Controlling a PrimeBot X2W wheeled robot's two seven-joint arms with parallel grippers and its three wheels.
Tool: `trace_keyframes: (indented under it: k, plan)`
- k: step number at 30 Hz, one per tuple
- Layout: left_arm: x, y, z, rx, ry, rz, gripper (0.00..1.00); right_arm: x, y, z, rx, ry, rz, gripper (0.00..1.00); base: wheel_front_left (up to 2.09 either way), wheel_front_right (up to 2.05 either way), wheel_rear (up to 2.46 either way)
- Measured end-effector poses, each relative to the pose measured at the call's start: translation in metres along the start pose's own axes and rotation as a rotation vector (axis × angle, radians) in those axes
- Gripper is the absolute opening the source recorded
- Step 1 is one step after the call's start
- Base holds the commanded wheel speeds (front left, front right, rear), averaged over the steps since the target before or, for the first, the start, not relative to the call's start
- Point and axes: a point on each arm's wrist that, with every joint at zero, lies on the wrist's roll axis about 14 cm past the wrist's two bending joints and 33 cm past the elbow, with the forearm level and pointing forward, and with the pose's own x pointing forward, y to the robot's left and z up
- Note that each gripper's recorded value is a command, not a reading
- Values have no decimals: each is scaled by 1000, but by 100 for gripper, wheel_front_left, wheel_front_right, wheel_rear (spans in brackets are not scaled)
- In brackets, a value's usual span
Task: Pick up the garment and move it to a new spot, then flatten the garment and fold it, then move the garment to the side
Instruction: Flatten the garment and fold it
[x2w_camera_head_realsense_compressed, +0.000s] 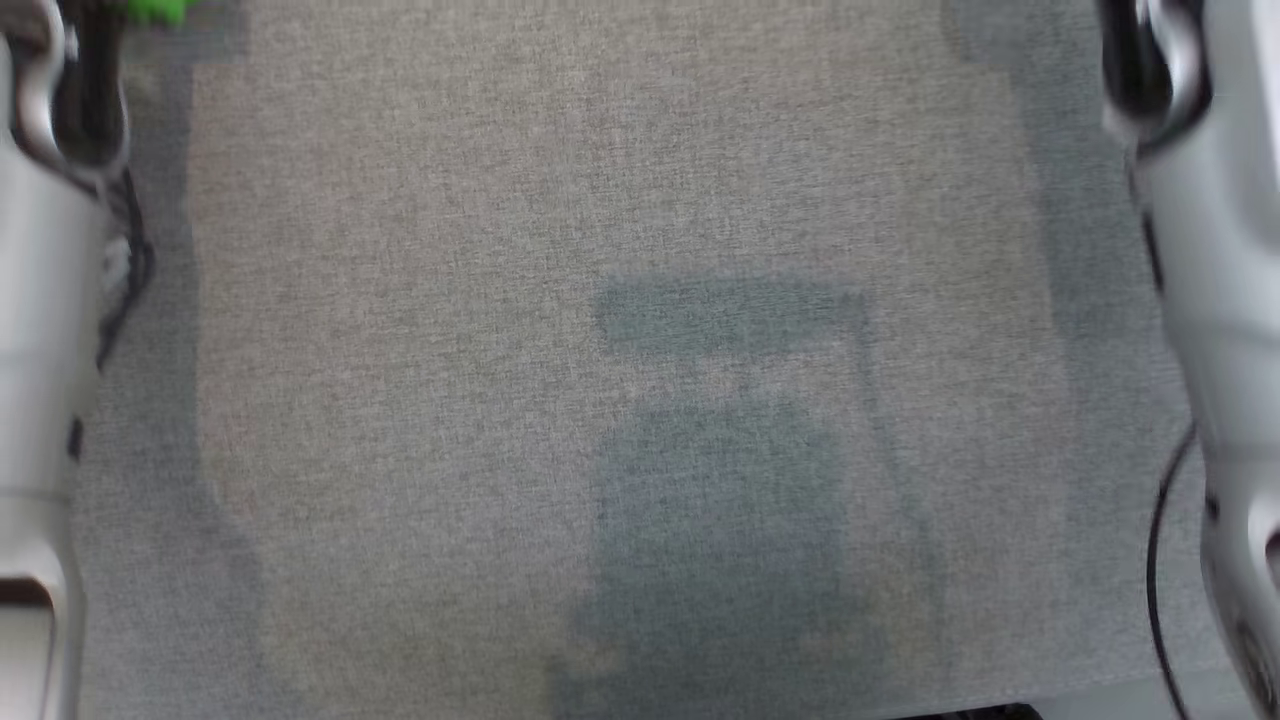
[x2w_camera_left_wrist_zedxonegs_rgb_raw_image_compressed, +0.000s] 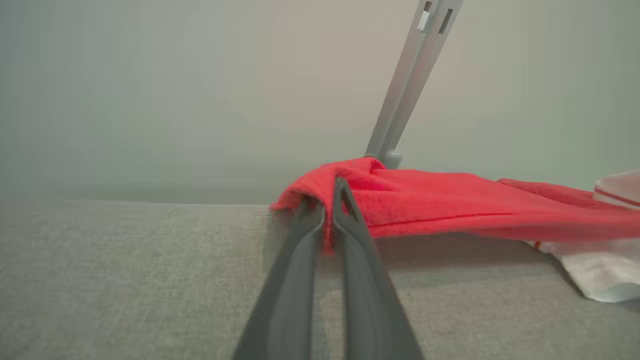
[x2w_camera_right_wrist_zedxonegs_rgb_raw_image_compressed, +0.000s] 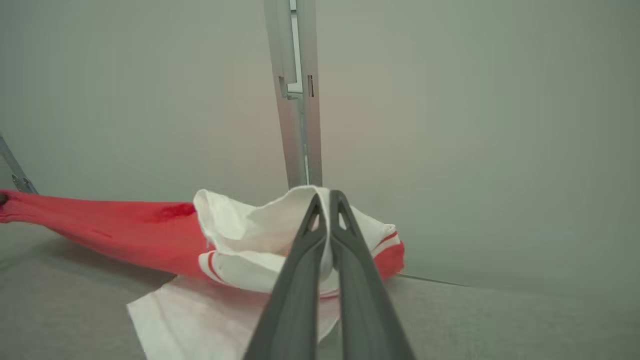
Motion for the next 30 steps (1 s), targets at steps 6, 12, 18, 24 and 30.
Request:
trace_keyframes:
  k: [6,12,18,24,30]
  plan:
    - [-71,-11,-42,-75,94,-17,0,-114,-13,-34,83,136,-86,0,0,0,0]
    - [-144,-31,-52,-73,147,-39,0,-197,-14,-11,113,149,-179,0,0,0,0]
    - [-220,-44,-65,-59,198,21,0,-260,4,0,123,222,-214,0,0,0,0]
    - [-294,-61,-89,-79,280,106,0,-316,2,-4,83,305,-282,0,0,0,0]
    - [-336,-72,-97,-116,303,186,0,-356,-1,-12,55,367,-331,0,0,0,0]
